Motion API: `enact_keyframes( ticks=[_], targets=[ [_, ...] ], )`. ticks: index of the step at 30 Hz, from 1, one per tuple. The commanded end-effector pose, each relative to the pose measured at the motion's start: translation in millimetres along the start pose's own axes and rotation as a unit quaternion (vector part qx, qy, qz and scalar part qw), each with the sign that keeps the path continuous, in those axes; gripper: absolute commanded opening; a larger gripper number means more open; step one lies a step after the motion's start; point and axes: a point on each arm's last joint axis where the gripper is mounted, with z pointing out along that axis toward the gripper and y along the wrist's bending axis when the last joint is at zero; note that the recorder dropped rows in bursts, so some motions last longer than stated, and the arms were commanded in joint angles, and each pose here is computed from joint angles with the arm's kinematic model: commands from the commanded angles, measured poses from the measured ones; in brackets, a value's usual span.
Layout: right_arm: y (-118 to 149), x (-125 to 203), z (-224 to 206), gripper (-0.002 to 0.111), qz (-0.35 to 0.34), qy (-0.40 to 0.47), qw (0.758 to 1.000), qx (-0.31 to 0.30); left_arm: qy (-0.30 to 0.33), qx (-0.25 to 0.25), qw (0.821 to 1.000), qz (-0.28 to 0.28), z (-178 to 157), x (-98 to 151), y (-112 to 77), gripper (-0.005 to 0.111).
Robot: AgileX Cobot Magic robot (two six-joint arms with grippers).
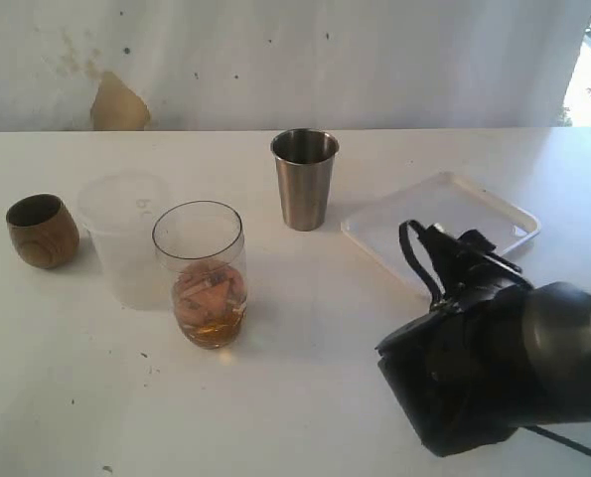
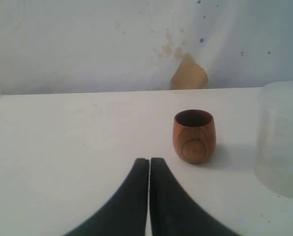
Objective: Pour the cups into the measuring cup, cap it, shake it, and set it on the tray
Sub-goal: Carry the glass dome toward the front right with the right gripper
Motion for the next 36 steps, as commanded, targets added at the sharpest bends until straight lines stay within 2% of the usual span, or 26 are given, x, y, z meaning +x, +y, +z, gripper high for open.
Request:
enact_keyframes(
  ticks=[1,4,6,10,12,15,19,20,21,23,27,30,33,36],
  targets=[
    [3.8,24.7,-12.0,0.072,0.12,0.005,0.992,-0.028,-0.004,0.0,1.0,-0.004,0.1,1.0,-0.2,0.001],
    [14.1,44.6,-26.9,0.072,0.241,-0.032,0.966,-0.09,-0.004,0.0,1.0,-0.004,0.1,1.0,-0.2,0.001],
    [17.7,49.1,-35.3,0.072,0.316,-0.077,0.937,-0.125,-0.004,0.0,1.0,-0.004,0.1,1.0,-0.2,0.001],
    [16.5,58.9,-46.9,0.072,0.457,-0.137,0.857,-0.194,-0.004,0.0,1.0,-0.004,0.1,1.0,-0.2,0.001],
    [9.4,68.2,-44.8,0.072,0.532,-0.131,0.809,-0.213,-0.004,0.0,1.0,-0.004,0.1,1.0,-0.2,0.001],
    [0.5,78.7,-38.1,0.072,0.627,-0.117,0.712,-0.293,-0.004,0.0,1.0,-0.004,0.1,1.0,-0.2,0.001],
    [-11.5,73.3,-32.4,0.072,0.663,-0.169,0.608,-0.403,-0.004,0.0,1.0,-0.004,0.1,1.0,-0.2,0.001],
    [-15.4,70.4,-30.9,0.072,0.664,-0.187,0.591,-0.418,-0.004,0.0,1.0,-0.004,0.1,1.0,-0.2,0.001],
    [-18.4,67.3,-29.1,0.072,0.664,-0.198,0.583,-0.424,-0.004,0.0,1.0,-0.004,0.1,1.0,-0.2,0.001],
    [-23.2,62.8,-24.3,0.072,0.664,-0.198,0.582,-0.426,-0.004,0.0,1.0,-0.004,0.1,1.0,-0.2,0.001],
    [-25.5,57.4,-4.6,0.072,0.656,-0.145,0.617,-0.41,-0.004,0.0,1.0,-0.004,0.1,1.0,-0.2,0.001],
    [-26.7,54.9,7.8,0.072,0.659,-0.116,0.624,-0.403,-0.004,0.0,1.0,-0.004,0.1,1.0,-0.2,0.001],
    [-28.2,56.9,16.0,0.072,0.667,-0.11,0.615,-0.405,-0.004,0.0,1.0,-0.004,0.1,1.0,-0.2,0.001],
    [-27.7,64.0,25.0,0.072,0.69,-0.1,0.59,-0.408,-0.004,0.0,1.0,-0.004,0.1,1.0,-0.2,0.001]
  ],
)
